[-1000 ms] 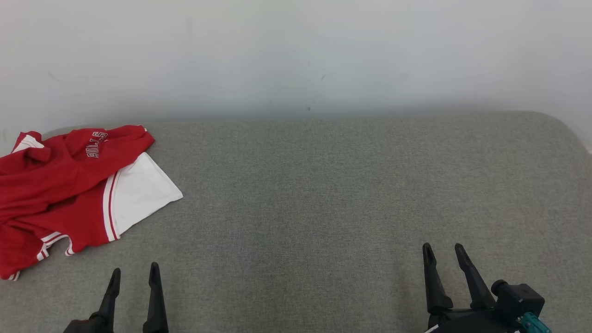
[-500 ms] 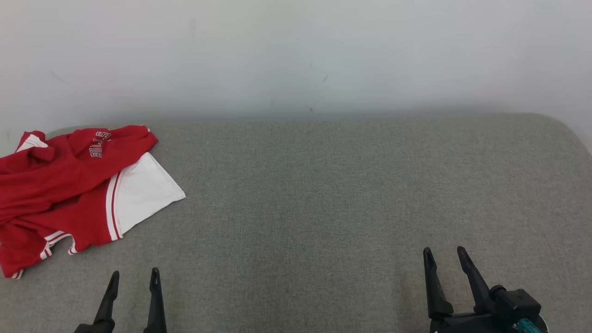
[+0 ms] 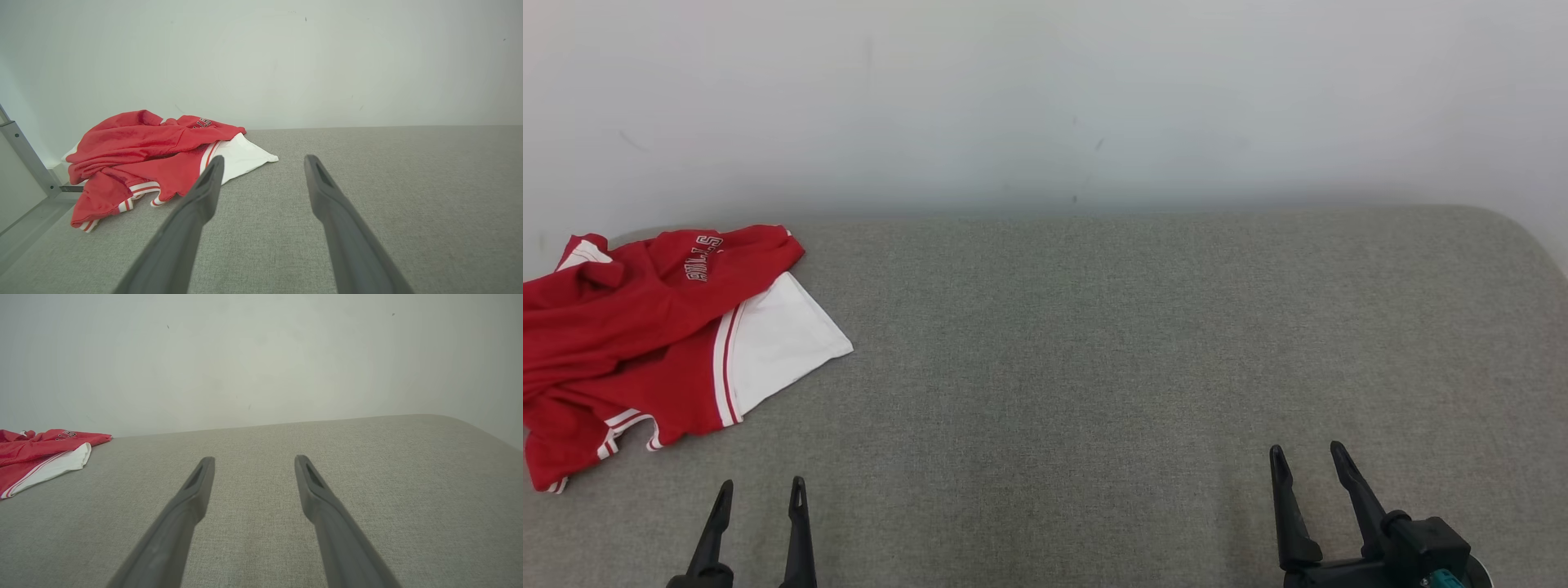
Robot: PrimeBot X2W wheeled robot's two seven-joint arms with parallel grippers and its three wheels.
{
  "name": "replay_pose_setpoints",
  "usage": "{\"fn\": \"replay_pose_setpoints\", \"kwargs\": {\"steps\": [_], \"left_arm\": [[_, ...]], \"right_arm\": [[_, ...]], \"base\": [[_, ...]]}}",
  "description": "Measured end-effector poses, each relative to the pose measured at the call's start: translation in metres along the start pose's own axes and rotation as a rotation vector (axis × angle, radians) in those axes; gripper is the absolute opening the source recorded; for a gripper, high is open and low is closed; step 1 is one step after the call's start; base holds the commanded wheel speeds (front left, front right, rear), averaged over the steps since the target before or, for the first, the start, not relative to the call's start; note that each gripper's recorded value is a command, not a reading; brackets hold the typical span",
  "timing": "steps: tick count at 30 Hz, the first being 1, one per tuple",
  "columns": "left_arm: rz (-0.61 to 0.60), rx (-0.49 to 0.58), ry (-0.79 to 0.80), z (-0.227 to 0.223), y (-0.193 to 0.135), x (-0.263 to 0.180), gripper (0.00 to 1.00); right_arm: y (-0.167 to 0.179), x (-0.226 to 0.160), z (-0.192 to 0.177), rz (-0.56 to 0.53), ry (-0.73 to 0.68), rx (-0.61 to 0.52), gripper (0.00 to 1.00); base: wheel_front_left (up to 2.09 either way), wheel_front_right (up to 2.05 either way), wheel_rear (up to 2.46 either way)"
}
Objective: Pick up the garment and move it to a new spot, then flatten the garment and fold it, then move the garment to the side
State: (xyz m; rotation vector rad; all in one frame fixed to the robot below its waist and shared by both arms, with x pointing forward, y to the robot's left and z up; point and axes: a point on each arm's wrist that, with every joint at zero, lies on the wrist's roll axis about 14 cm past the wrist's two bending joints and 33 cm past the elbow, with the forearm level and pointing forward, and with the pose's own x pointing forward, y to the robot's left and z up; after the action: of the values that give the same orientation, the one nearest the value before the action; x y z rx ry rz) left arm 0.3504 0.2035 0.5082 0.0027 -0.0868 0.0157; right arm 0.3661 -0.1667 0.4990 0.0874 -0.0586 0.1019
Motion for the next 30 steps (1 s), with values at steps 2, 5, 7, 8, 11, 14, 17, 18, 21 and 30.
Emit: {"fn": "replay_pose_setpoints", "kwargs": {"steps": [2,5,7,8,11,14,17,18,21,30], "left_arm": [[0.001,-0.002,0.004,-0.001,0.0,0.0,1.0],[0.002,-0.004,0.007,-0.002,0.0,-0.001,1.0],[0.005,-0.005,0.008,-0.003,0.001,-0.001,1.0],[0.007,-0.006,0.009,-0.003,0.001,-0.002,1.0],[0.015,-0.007,0.011,-0.003,0.003,-0.003,1.0],[0.028,-0.007,0.014,-0.004,0.006,-0.005,1.0],[0.052,-0.006,0.015,-0.005,0.013,-0.009,1.0],[0.061,-0.006,0.016,-0.005,0.016,-0.011,1.0],[0.091,-0.002,0.019,-0.005,0.025,-0.017,1.0],[0.214,0.01,0.033,-0.008,0.062,-0.047,1.0]], "right_arm": [[0.0,0.0,-0.001,-0.001,0.003,0.003,1.0],[0.0,0.0,-0.001,0.001,0.004,0.004,1.0],[0.001,0.0,-0.002,0.001,0.005,0.009,1.0],[0.001,0.0,-0.002,0.002,0.006,0.01,1.0],[0.003,0.001,-0.003,0.006,0.008,0.012,1.0],[0.004,0.002,-0.004,0.012,0.01,0.014,1.0],[0.011,0.005,-0.006,0.031,0.018,0.017,1.0],[0.013,0.006,-0.006,0.037,0.018,0.02,1.0],[0.022,0.01,-0.008,0.065,0.023,0.024,1.0],[0.056,0.023,-0.015,0.166,0.045,0.037,1.0]], "base": [[0.0,0.0,0.0],[0.0,0.0,0.0],[0.0,0.0,0.0],[0.0,0.0,0.0],[0.0,0.0,0.0],[0.0,0.0,0.0],[0.0,0.0,0.0],[0.0,0.0,0.0],[0.0,0.0,0.0],[0.0,0.0,0.0]]}}
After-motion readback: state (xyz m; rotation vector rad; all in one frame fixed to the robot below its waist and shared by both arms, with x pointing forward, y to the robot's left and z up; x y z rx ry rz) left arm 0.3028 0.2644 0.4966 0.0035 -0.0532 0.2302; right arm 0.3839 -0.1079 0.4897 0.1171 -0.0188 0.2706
